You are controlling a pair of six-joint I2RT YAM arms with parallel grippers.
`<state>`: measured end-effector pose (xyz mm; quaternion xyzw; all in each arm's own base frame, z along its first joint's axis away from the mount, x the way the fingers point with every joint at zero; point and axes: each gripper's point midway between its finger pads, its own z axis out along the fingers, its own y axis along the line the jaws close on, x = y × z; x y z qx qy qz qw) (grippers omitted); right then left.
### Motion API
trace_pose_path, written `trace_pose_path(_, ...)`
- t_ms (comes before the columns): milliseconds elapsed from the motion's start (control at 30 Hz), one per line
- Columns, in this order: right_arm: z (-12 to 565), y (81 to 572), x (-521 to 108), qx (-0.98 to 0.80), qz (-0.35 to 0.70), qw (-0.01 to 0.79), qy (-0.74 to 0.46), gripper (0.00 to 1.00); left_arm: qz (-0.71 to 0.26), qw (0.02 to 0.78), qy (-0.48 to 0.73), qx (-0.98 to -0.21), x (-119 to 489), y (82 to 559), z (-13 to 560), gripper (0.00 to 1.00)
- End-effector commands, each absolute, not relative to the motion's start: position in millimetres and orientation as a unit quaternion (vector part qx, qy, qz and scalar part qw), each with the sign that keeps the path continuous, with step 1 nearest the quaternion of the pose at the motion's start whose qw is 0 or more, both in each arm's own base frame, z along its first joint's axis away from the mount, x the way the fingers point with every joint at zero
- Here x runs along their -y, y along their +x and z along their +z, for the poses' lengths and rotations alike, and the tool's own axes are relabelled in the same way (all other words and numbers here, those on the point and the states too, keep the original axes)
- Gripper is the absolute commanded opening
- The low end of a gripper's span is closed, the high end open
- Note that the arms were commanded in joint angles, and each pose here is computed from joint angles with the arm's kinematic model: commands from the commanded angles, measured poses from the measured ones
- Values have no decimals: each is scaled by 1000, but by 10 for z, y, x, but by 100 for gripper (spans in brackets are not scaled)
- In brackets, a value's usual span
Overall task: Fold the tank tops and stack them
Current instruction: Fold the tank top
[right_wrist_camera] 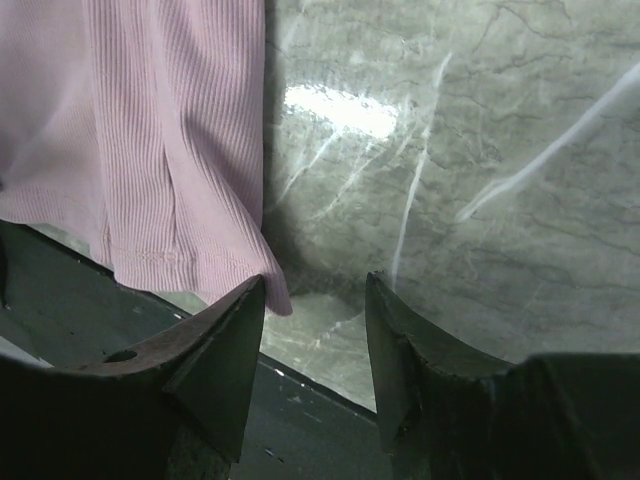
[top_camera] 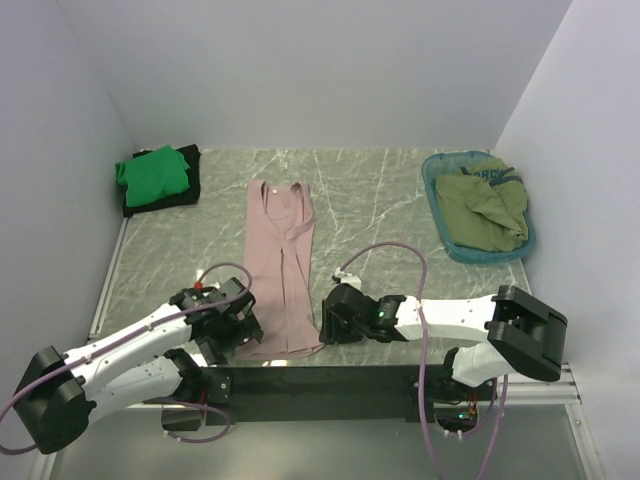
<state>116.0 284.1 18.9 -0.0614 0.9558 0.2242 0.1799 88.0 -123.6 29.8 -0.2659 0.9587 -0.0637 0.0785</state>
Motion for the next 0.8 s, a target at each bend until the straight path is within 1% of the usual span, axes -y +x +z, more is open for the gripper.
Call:
trace_pose_path(0,-71,1005,-2447,-974,153,153,-68,53,-62,123,-274,-952,1232,1075,584,98)
trace_pose_path(33,-66,999,-2470,-973,160,151,-69,53,-49,128,-276,-951,1185,1078,584,97)
trace_pose_path(100,-71,966,-2529,-971,175,143,-76,53,-41,118,-276,-953,1172,1038,521,92)
trace_pose_path(133,-91,960,-2542,-971,175,139,-79,53,-42,114,-279,-952,1184,1030,505,88)
trace_pose_path(167,-94,951,-2566,-971,179,136,-83,52,-41,114,-281,-952,1191,1036,500,78)
trace_pose_path(200,-91,927,-2595,-970,187,130,-86,52,-37,117,-282,-951,1181,1053,496,74)
trace_pose_path(267,-98,939,-2637,-967,198,135,-86,52,-26,117,-281,-952,1164,1060,448,72)
trace_pose_path(400,-33,881,-2800,-961,225,120,-110,52,-18,102,-270,-957,1171,1008,295,72)
trace_pose_path(500,-16,866,-2904,-958,229,120,-127,52,-11,92,-263,-960,1169,974,196,73)
trace_pose_path(633,-146,785,-3007,-960,215,93,-153,52,-10,87,-260,-962,1173,952,119,74)
trace_pose_path(733,-191,748,-3069,-961,209,84,-162,52,-21,87,-256,-963,1214,967,96,72)
trace_pose_path(767,-200,755,-3076,-962,205,83,-158,52,-25,87,-254,-963,1233,975,95,68)
